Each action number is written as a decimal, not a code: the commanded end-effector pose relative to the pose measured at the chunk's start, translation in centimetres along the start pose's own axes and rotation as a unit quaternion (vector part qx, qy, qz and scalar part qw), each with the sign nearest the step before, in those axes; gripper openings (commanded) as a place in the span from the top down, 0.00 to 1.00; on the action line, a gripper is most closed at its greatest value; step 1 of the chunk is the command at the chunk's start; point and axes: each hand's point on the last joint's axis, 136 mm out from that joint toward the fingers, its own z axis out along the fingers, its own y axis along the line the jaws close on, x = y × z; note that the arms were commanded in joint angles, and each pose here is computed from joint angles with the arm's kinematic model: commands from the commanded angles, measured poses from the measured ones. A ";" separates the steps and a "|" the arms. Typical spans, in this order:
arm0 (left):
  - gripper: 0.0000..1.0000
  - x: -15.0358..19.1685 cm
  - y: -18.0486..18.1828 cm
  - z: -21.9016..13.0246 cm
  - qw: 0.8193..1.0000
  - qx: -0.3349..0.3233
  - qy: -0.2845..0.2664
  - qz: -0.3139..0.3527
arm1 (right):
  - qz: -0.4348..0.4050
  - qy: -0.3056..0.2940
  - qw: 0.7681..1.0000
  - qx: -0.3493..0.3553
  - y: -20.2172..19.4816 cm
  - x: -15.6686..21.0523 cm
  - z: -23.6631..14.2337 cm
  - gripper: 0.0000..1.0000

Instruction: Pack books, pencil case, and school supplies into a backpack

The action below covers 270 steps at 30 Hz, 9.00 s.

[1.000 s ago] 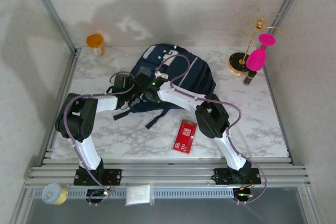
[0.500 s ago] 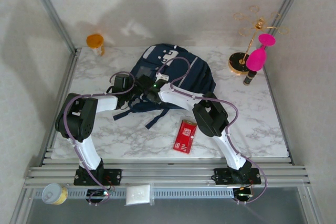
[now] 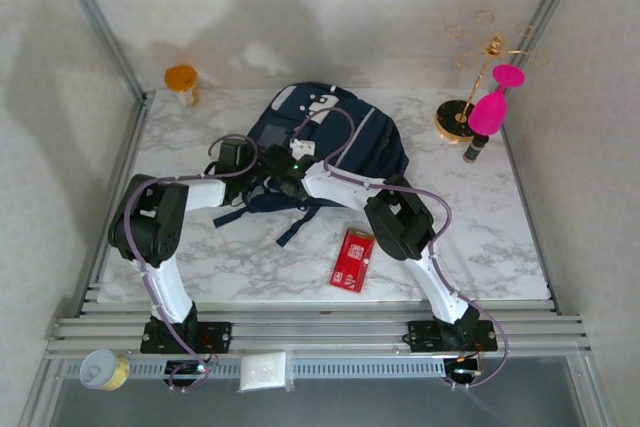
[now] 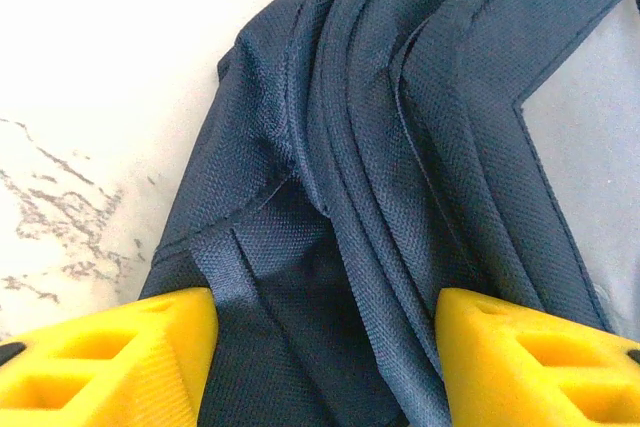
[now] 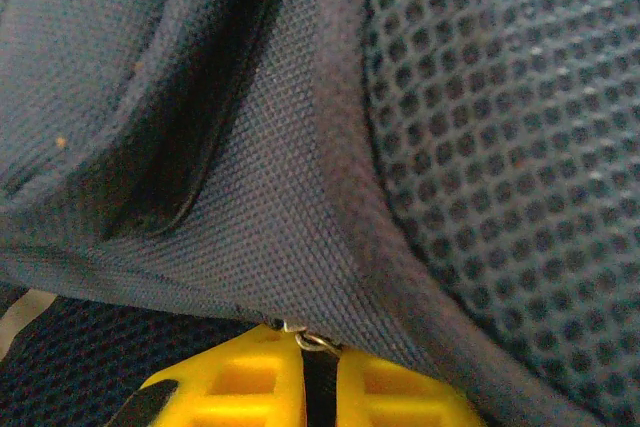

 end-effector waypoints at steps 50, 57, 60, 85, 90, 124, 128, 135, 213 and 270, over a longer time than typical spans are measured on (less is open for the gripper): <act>1.00 7.0 -8.9 -4.9 0.991 0.089 0.041 -0.088 | -0.038 0.018 0.994 -0.101 -8.1 1.3 -9.8 1.00; 1.00 2.3 -6.8 -4.6 0.998 0.047 0.036 0.000 | -0.053 0.030 0.991 -0.119 -11.7 1.8 -11.6 1.00; 1.00 1.2 -6.9 -4.3 0.998 0.038 0.048 0.022 | -0.040 0.039 0.989 -0.134 -12.7 1.2 -11.9 1.00; 0.38 3.3 -7.6 -11.0 0.995 0.020 -0.008 0.093 | 0.003 0.070 0.965 -0.251 -7.5 0.3 -8.9 0.72; 0.42 1.6 -6.1 -8.7 0.993 0.010 -0.003 0.114 | 0.039 0.040 0.961 -0.272 -6.7 -2.9 -7.3 0.52; 0.64 7.4 -19.6 -4.3 0.965 0.226 0.105 -0.084 | 0.148 0.011 0.957 -0.251 -11.9 -13.9 -5.6 0.48; 0.62 8.1 -19.7 -4.1 0.968 0.215 0.108 -0.068 | 0.128 0.038 0.980 -0.146 -16.0 -10.5 -6.1 0.39; 0.60 8.0 -20.0 -4.0 0.967 0.220 0.113 -0.063 | 0.066 0.056 0.994 -0.072 -13.0 -3.8 -8.8 0.38; 1.00 6.8 -13.2 -2.3 0.984 0.133 0.067 -0.094 | 0.072 0.046 0.991 -0.106 -14.8 -4.0 -6.7 1.00; 1.00 3.4 -5.2 -8.7 0.975 0.065 -0.071 -0.202 | -0.096 0.019 0.977 -0.189 -11.5 -2.7 -8.6 1.00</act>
